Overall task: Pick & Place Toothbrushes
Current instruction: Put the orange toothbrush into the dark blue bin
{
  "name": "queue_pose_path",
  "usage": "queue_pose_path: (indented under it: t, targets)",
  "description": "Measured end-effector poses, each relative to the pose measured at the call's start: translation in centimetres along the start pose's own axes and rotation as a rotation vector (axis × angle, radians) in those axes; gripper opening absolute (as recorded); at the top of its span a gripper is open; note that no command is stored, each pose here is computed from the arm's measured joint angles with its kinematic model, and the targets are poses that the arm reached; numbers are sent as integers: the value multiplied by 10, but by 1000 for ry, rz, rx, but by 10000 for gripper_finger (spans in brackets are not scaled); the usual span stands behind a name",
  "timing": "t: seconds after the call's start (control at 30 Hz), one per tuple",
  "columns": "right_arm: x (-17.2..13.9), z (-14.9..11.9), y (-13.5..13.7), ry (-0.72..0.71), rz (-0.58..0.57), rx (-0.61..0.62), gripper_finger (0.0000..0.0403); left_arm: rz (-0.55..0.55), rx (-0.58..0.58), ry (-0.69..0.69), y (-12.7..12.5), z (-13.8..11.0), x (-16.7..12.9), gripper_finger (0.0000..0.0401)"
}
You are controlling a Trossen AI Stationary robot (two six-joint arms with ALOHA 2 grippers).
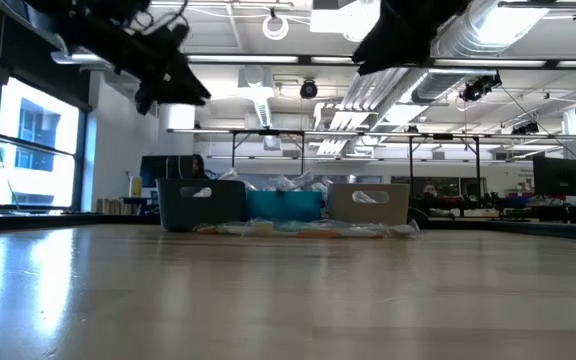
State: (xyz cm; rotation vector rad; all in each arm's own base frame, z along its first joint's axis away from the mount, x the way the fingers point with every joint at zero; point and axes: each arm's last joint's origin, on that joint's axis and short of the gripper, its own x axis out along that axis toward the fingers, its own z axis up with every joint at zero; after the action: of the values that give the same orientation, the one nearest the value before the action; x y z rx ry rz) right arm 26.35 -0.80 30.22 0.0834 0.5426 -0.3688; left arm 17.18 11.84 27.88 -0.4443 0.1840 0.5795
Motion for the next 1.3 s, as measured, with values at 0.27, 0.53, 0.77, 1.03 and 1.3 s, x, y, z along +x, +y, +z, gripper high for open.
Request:
queue_pose_path:
  t: [0.27,0.53,0.77,1.03,1.3]
  targets:
    - [2,-7,0,70,16,-21,197,-56,110,-79,-23,3,-46,21]
    - [4,-7,1,74,26,-40,176,-92,154,-149,-37,1,-76,5]
    - [17,-6,11,47,84,-62,172,-148,182,-166,-43,-3,-95,5]
    - [48,-18,25,95,120,-215,172,-192,202,-188,-47,-5,-109,5]
    - [94,-56,37,303,174,-280,172,-226,211,-182,-50,-7,-112,6]
